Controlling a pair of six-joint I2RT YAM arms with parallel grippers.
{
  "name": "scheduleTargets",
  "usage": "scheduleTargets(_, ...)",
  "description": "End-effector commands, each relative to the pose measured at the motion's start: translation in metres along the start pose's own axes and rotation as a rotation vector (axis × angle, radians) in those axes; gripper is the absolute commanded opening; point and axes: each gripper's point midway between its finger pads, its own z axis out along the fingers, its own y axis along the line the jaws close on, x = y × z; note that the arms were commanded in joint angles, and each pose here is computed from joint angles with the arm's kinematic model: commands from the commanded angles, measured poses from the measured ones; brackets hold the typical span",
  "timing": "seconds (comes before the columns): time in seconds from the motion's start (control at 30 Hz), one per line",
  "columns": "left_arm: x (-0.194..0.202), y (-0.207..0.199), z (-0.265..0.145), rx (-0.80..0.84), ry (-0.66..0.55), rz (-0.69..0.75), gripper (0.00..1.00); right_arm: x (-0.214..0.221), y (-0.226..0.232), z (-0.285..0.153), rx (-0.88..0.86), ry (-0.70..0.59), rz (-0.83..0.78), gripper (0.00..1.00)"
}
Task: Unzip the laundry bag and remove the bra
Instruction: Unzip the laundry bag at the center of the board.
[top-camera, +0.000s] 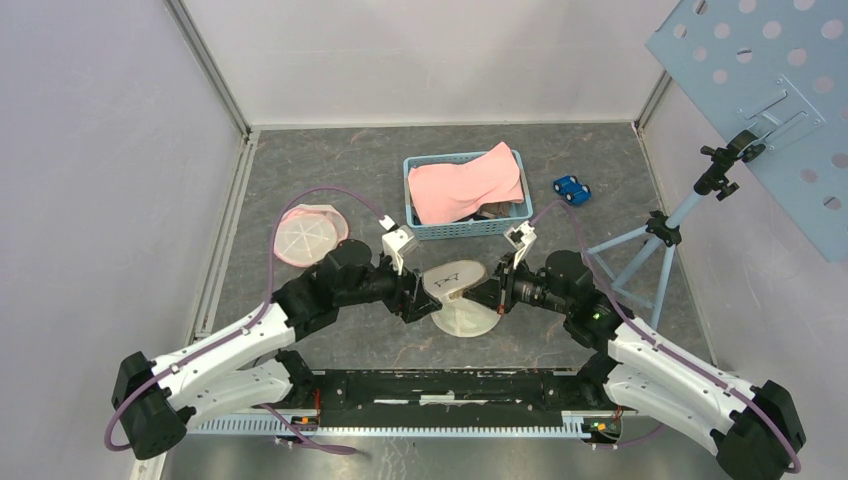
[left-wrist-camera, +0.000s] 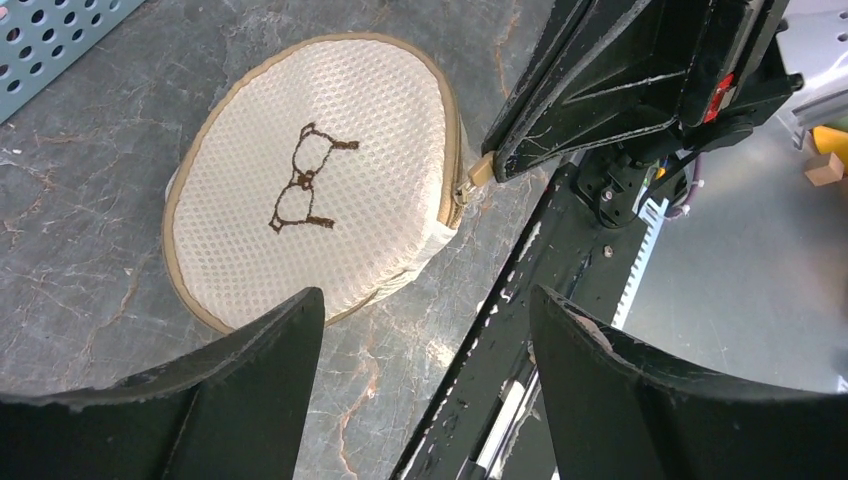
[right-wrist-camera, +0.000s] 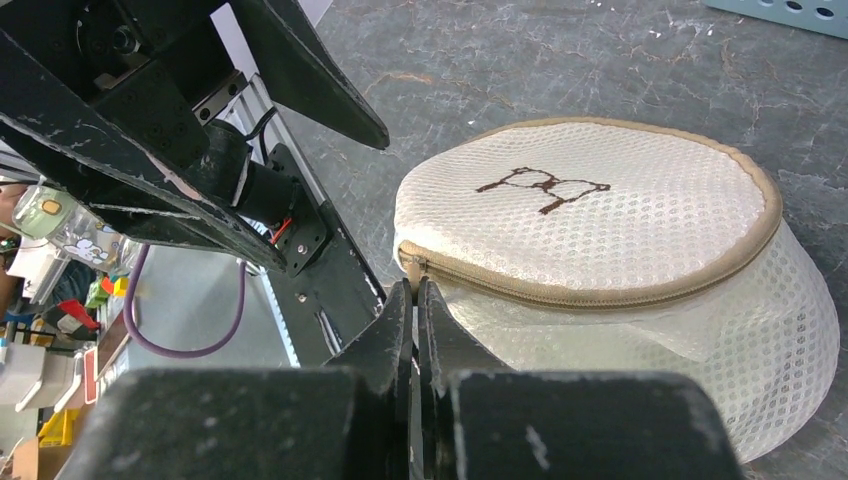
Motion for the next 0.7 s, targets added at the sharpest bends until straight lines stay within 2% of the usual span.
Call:
scheduleTargets(0.0,-0.027,-0.008,-0.003,0.028,-0.071,0.094,0.82,-0.012,0.008,-0.001,-0.036,-0.056,-0.025,0.0)
scheduleTargets(0.13,-0.02,-0.011,0.001,0.073,-0.038,0.162,0.8,-0.012,0.01,0.0,-0.054,-0.052,-0.03,0.0)
scheduleTargets(0.3,-0.011,-0.009,0.012,0.093,0.033,0.189,0.67,-0.012,0.013,0.001,-0.066,-0.047,-0.032,0.0)
scheduleTargets(0.67,-0.014,-0.012,0.025,0.114,0.063,0.252,0.54,-0.009,0.012,0.002,-0.075,-0.044,-0.025,0.0)
